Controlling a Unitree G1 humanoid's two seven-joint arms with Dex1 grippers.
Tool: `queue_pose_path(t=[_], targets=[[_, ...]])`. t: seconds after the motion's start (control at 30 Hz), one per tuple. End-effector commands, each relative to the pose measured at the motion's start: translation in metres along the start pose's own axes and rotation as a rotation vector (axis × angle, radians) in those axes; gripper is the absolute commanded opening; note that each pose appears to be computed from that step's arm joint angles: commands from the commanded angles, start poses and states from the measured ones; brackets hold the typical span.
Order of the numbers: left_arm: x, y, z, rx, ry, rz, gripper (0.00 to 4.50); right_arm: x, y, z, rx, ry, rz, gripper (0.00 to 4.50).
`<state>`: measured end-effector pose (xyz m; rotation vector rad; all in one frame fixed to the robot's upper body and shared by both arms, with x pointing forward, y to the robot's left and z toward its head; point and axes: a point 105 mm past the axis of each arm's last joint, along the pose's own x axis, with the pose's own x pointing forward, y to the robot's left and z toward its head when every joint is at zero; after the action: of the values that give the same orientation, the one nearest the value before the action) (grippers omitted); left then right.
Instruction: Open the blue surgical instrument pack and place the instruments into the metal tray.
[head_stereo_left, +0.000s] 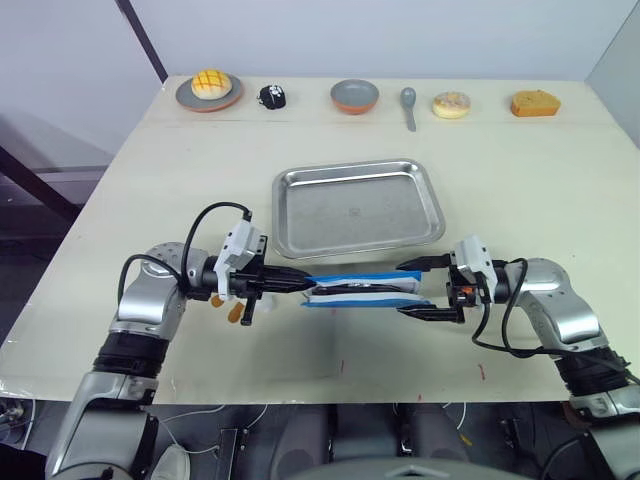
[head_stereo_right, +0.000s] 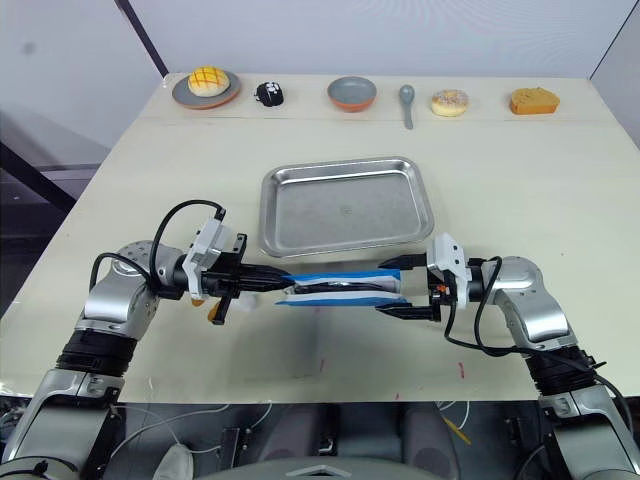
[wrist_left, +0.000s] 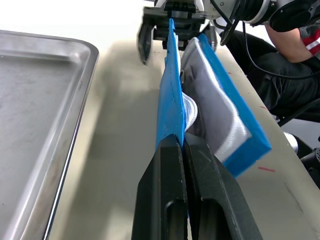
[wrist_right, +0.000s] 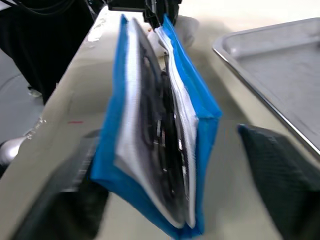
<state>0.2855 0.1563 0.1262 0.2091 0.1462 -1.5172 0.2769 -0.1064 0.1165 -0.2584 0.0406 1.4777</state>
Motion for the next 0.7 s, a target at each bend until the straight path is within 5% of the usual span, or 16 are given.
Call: queue_pose_path(t=[0.03,0.3,0.4,0.5,0.57,0.7], targets=[[0.002,0.0,-0.011,-0.015,0.042,0.006,0.0,-0.014,0.001,0.016,-0.07,-0.003,-0.024,4.46],[0.012,0.004,-0.007,-0.01,0.03,-0.001,0.0,-0.034,0.018,0.051,0.065,-0.066,-0.024,4.46],[0.016,0.005,-0.006,-0.011,0.031,-0.012,0.0,-0.031,0.016,0.065,0.107,-0.146,-0.042,3.87],[0.017,0.006,-0.005,-0.012,0.032,-0.014,0.0,-0.023,0.017,0.061,0.129,-0.134,-0.042,2.58],[0.017,0.008,-0.005,-0.013,0.031,-0.012,0.0,-0.016,0.02,0.055,0.146,-0.13,-0.044,2.13],[0.018,0.008,-0.006,-0.023,0.029,-0.017,0.0,-0.002,0.027,0.042,0.186,-0.128,-0.045,0.03]])
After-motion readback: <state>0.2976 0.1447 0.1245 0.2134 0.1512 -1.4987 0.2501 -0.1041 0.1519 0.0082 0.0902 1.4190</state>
